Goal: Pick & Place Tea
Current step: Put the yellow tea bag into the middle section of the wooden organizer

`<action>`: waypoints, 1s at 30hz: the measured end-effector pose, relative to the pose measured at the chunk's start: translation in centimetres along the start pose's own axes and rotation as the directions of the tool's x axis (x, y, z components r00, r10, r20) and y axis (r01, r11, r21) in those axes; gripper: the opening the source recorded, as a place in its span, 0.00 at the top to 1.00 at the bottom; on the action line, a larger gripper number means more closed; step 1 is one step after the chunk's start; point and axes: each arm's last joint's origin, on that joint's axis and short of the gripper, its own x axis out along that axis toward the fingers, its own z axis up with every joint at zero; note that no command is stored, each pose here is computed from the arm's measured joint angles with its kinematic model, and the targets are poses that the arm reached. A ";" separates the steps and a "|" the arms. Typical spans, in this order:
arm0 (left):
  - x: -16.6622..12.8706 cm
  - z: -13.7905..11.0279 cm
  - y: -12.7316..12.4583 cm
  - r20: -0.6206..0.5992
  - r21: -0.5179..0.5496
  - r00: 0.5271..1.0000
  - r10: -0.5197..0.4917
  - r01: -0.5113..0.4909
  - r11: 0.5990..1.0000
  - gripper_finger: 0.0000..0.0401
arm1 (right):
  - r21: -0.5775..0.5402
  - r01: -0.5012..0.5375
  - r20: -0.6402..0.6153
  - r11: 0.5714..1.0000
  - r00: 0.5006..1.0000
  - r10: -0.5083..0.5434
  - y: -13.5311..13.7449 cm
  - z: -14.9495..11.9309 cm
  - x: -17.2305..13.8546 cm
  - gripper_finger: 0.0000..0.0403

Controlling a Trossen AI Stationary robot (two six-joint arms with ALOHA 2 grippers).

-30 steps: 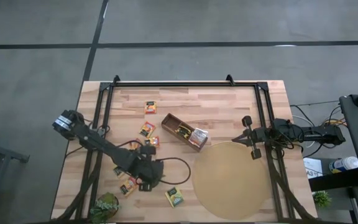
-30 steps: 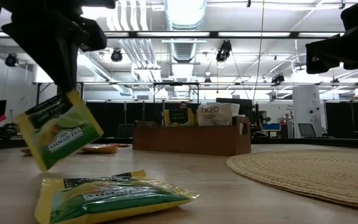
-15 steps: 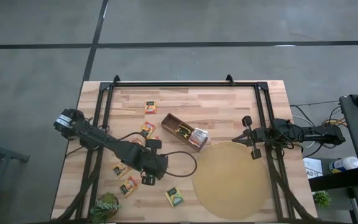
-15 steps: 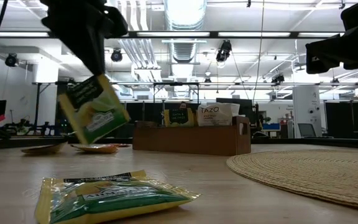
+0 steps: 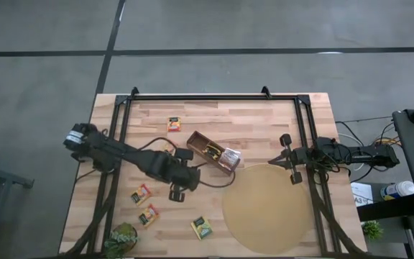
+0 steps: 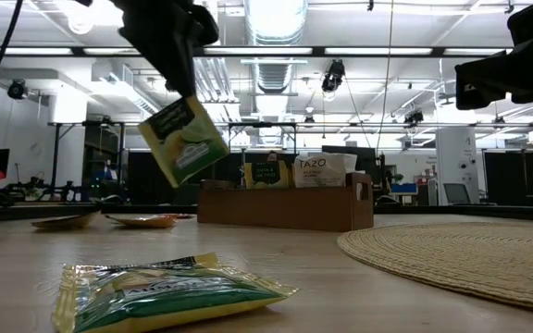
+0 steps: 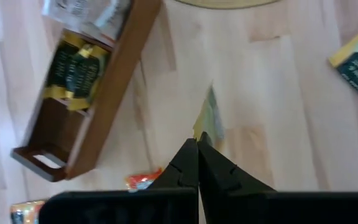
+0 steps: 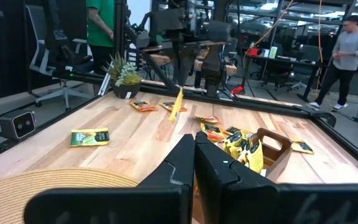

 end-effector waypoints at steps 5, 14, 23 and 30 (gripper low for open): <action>-0.1 0.4 1.8 0.004 0.017 1.000 0.019 -0.020 1.000 1.00 | 0.000 0.000 0.000 1.000 1.000 0.000 0.0 0.0 0.0 0.98; -0.9 1.2 5.7 0.023 0.032 0.998 0.065 -0.065 0.997 1.00 | 0.000 0.000 0.000 1.000 1.000 0.000 0.0 0.0 0.0 0.98; -1.2 1.3 9.5 0.025 0.019 0.993 0.115 -0.116 0.993 1.00 | 0.000 0.000 0.000 1.000 1.000 0.000 0.0 0.0 0.0 0.98; -1.0 1.3 11.9 0.022 0.001 0.989 0.149 -0.149 0.989 1.00 | 0.000 0.000 0.000 1.000 1.000 0.000 0.0 0.0 0.0 0.98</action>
